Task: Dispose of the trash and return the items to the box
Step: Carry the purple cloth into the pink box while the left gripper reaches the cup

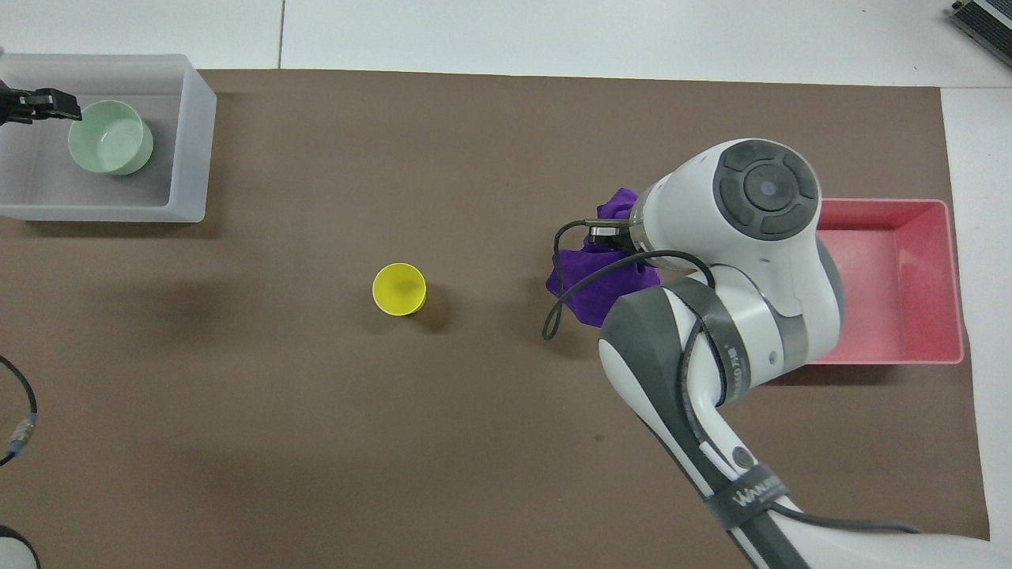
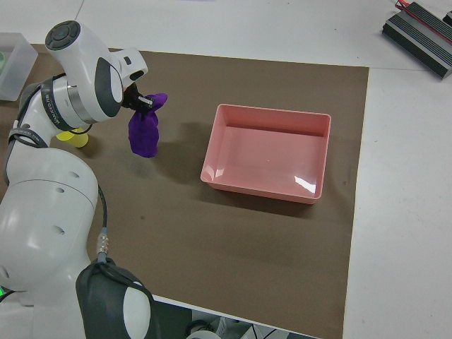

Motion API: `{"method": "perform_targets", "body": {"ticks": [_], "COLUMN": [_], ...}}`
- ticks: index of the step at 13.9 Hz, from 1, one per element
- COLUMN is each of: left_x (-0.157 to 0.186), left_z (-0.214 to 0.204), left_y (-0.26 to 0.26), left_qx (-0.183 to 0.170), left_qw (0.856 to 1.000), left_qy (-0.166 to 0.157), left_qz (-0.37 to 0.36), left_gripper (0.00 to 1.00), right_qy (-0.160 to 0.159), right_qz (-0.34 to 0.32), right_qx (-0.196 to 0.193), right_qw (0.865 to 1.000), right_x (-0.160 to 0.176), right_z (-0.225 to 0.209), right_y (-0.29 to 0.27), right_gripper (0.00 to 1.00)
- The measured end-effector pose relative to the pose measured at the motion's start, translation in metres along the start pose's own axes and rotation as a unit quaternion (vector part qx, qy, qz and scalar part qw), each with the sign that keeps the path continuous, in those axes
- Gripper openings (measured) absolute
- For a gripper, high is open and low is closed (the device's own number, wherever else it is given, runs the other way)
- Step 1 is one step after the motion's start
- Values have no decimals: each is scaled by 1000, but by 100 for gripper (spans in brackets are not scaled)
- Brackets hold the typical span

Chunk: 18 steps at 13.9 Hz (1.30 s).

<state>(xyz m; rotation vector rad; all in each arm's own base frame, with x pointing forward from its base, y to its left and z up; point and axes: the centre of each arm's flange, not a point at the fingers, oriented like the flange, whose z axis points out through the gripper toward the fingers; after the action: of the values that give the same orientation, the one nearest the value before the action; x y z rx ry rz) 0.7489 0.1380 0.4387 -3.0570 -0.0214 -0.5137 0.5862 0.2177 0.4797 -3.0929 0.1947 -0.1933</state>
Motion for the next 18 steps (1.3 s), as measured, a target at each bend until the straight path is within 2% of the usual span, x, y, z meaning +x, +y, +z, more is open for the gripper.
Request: {"method": "perform_targets", "body": {"ticks": [2,5,7,9,12,15,18], "left_x": [-10,-44,-78,-109,-158,-199,-226], "left_z": [-37,-81,-90,-82,-64,-50,-39], "left_y": [39,121,177,235,304,343,373], "left_qx": [-8,-24,-34,-42,-52,-60,-69], "left_qw": [1000,997,996,995,994,994,994], "left_qy": [-2,-22,-44,-62,-72,-71,-63], "left_qz": [25,66,65,60,61,58,58], "left_gripper": [99,100,100,100,100,100,100], "right_qy": [0,5,6,4,-1,-4,0], "right_qz": [16,27,23,11,-3,-23,-38], "right_qx": [-1,-19,-28,-34,-42,-48,-52], "right_qw": [1000,999,999,999,999,999,998], "right_x": [1,4,9,18,32,37,33], "right_z": [-28,-56,-65,-69,-68,-58,-28], "right_y": [23,60,85,120,183,242,302], "right_gripper": [7,7,7,7,7,7,7]}}
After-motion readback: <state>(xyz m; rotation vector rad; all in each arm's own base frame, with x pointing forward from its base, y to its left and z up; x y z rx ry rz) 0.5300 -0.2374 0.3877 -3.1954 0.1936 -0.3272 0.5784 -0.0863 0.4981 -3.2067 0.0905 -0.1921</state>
